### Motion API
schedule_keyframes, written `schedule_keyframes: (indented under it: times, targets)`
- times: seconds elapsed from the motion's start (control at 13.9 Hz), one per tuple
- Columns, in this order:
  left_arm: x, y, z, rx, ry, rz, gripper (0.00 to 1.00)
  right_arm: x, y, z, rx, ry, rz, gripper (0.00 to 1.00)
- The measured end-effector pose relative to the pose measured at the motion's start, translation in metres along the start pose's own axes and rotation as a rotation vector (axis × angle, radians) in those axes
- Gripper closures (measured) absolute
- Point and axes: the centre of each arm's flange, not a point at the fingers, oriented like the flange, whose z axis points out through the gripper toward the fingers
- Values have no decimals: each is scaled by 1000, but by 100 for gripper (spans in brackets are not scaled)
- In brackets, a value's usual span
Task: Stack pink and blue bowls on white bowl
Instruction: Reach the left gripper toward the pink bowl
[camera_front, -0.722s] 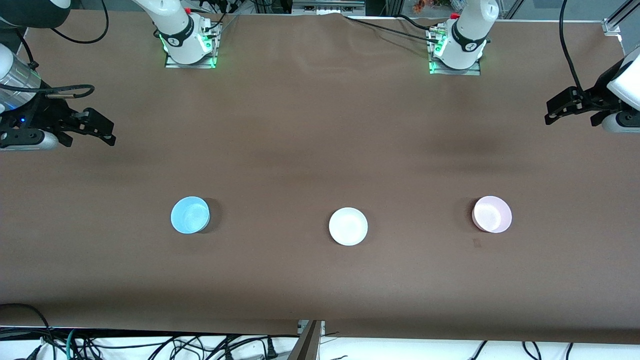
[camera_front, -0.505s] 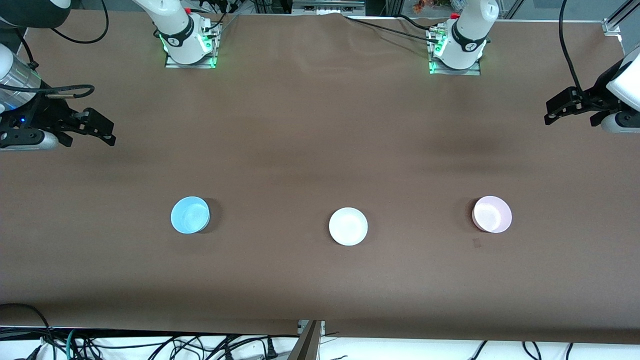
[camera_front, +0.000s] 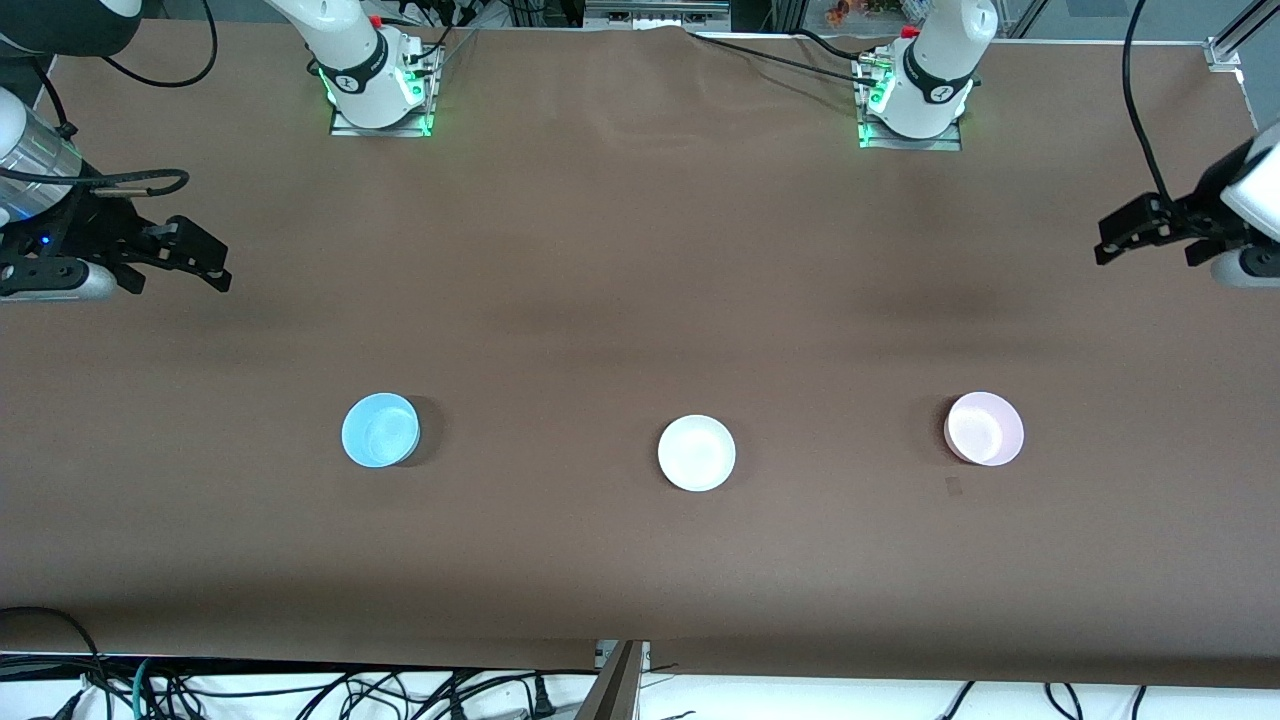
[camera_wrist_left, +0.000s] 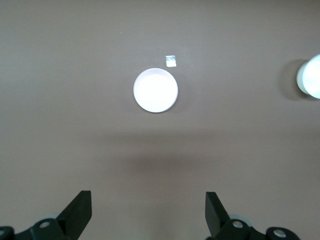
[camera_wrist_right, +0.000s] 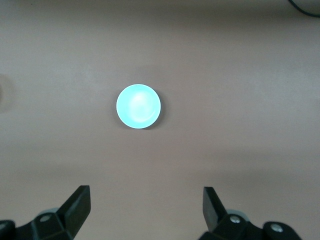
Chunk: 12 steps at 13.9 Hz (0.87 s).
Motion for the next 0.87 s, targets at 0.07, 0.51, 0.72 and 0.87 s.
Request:
schedule_keyframes:
  times: [0.07,0.51,0.72,0.87]
  targets:
    - [9,-15,7,-1,16,-25,0,0,0,0,0,0,0,0]
    - [55,-47,77,-1,3,-75,0,0,0,0,0,0,0,0]
    - [85,-55,142,-2,-19,-53,0,0,0,0,0,0,0,0]
    - [98,-59,180,-4,-46,-26,0,0,0,0,0,0,-1,0]
